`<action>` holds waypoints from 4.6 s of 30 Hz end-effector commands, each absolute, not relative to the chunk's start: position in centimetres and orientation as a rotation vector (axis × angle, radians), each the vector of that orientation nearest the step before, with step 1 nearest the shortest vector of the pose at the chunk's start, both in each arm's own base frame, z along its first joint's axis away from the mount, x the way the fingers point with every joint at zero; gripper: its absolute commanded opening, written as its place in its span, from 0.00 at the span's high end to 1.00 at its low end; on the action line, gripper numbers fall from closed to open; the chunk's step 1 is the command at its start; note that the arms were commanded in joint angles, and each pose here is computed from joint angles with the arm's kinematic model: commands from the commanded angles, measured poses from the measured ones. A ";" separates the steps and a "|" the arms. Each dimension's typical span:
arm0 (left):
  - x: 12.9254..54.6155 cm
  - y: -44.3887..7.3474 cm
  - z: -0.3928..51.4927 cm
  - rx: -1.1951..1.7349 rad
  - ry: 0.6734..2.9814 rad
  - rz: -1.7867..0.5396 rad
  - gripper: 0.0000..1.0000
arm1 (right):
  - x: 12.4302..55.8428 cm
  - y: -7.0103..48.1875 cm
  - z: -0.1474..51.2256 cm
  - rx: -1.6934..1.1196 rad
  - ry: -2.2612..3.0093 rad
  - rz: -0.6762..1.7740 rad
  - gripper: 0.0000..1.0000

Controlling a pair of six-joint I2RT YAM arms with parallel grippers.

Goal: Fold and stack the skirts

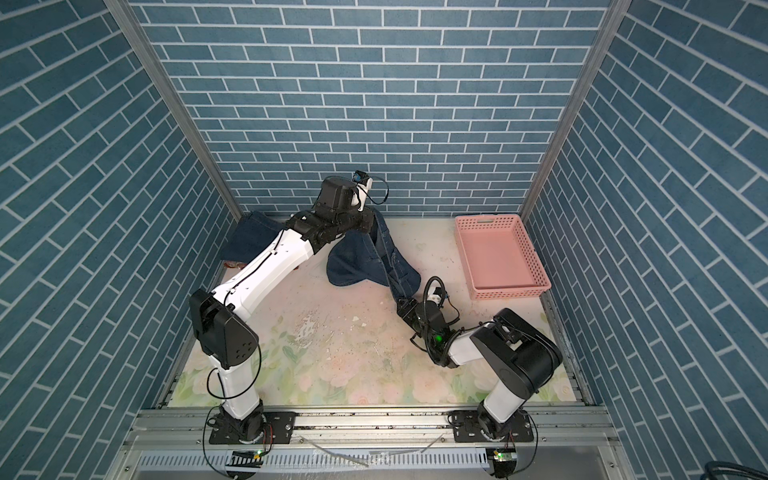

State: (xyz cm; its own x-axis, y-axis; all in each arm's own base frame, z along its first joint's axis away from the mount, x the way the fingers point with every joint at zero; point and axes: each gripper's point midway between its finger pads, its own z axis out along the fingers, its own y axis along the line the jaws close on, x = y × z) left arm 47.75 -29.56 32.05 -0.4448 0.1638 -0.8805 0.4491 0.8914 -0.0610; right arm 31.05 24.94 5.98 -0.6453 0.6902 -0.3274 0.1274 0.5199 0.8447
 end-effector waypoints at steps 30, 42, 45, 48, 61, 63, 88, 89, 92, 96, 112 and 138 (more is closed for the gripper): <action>46.0 -22.4 44.2 0.251 1.852 -0.282 1.00 | 31.0 21.3 28.6 0.272 2.021 0.739 1.00; 49.0 -17.7 46.7 0.081 1.841 -0.276 1.00 | 38.5 21.8 40.0 0.038 1.998 0.899 1.00; 51.1 -17.2 47.0 0.050 1.844 -0.307 1.00 | 41.7 22.9 42.0 -0.048 1.980 0.916 1.00; 51.9 -17.1 48.1 0.038 1.824 -0.350 1.00 | 43.6 23.6 44.3 -0.136 1.964 0.890 1.00; 43.4 -15.3 39.4 -0.068 1.873 -0.498 1.00 | 37.6 21.4 33.4 -0.264 2.141 0.775 1.00; 40.2 -14.4 34.5 -0.132 1.879 -0.500 1.00 | 35.2 20.5 26.9 -0.238 2.238 0.728 1.00; 28.8 -11.3 10.5 -0.216 2.383 -0.102 0.16 | 27.2 19.1 8.7 0.004 2.655 0.679 0.39; 28.9 -11.7 9.8 -0.205 2.405 -0.107 0.16 | 27.4 19.1 8.2 0.020 2.663 0.664 0.40; 28.9 -12.4 7.8 -0.180 2.471 -0.110 0.17 | 27.9 19.0 6.6 0.049 2.691 0.634 0.42; 28.9 -13.1 5.5 -0.177 2.517 -0.132 0.21 | 28.2 18.9 4.9 0.093 2.709 0.610 0.56; 33.3 -13.1 6.6 -0.204 2.489 -0.130 0.29 | 23.2 13.4 6.6 0.162 2.694 0.401 0.96; 36.2 -13.7 -0.1 -0.192 2.656 -0.064 1.00 | 29.4 11.7 11.4 0.192 2.558 0.376 0.45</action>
